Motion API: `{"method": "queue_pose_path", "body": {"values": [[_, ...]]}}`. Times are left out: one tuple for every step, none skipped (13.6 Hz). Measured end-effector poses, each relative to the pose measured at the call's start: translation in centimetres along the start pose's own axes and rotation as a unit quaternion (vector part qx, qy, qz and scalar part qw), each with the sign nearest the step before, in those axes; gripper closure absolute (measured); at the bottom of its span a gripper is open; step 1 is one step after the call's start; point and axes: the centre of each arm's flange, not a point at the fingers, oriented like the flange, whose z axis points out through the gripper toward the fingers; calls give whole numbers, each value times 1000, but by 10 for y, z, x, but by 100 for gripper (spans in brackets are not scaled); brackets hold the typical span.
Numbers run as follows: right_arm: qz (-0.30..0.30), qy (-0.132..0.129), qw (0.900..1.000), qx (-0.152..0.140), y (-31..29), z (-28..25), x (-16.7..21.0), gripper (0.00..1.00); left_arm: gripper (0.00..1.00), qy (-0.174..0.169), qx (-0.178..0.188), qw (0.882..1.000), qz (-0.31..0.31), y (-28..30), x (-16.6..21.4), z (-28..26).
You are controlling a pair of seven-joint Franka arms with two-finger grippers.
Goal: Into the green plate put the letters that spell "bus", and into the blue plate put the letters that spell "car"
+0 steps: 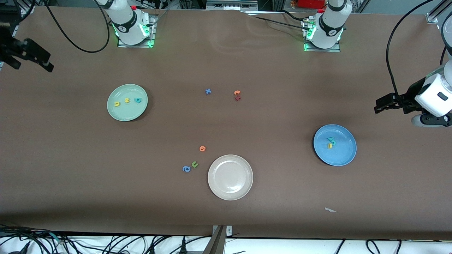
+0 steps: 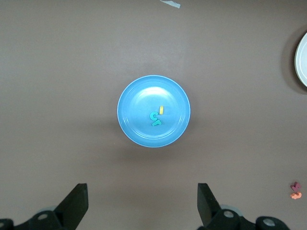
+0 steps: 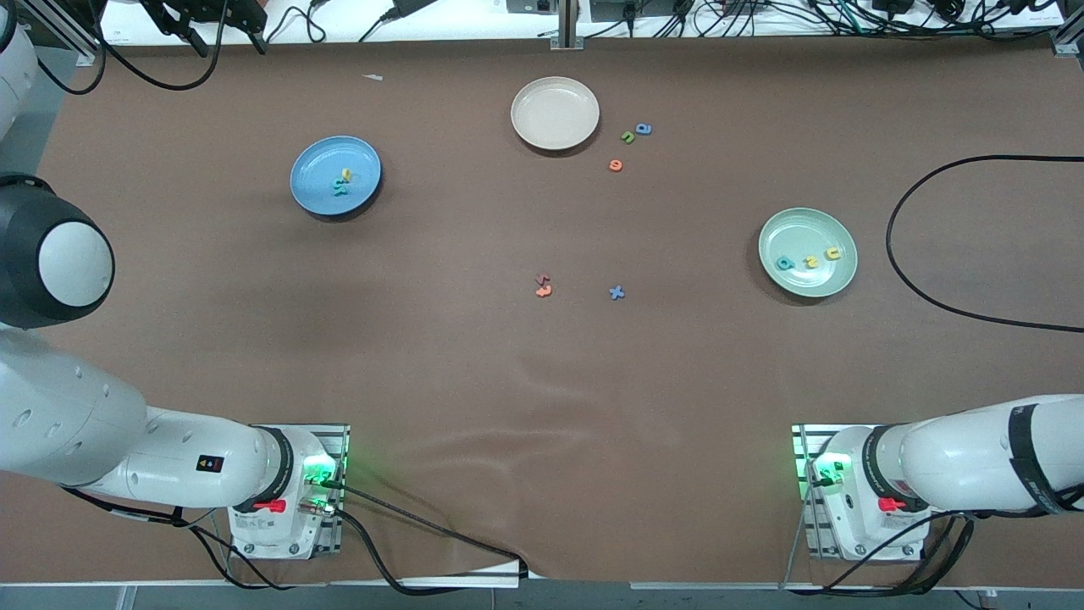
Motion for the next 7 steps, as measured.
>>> {"method": "queue_pose_path", "body": {"values": [[3,-7,1000,-4,0,16,10,1,0,0,0,1000,0,0,0,0],[1,-17,1000,-7,-3,33,19,1,0,0,0,1000,0,0,0,0],[-4,-26,1000,-11,-10,46,24,1,0,0,0,1000,0,0,0,0],[-8,-32,999,-15,-17,54,27,1,0,0,0,1000,0,0,0,0],[-4,-34,999,-17,-24,59,28,1,0,0,0,1000,0,0,0,0],[6,-34,999,-17,-29,59,28,1,0,0,0,1000,0,0,0,0],[11,-33,999,-17,-33,58,27,1,0,0,0,1000,0,0,0,0]]}}
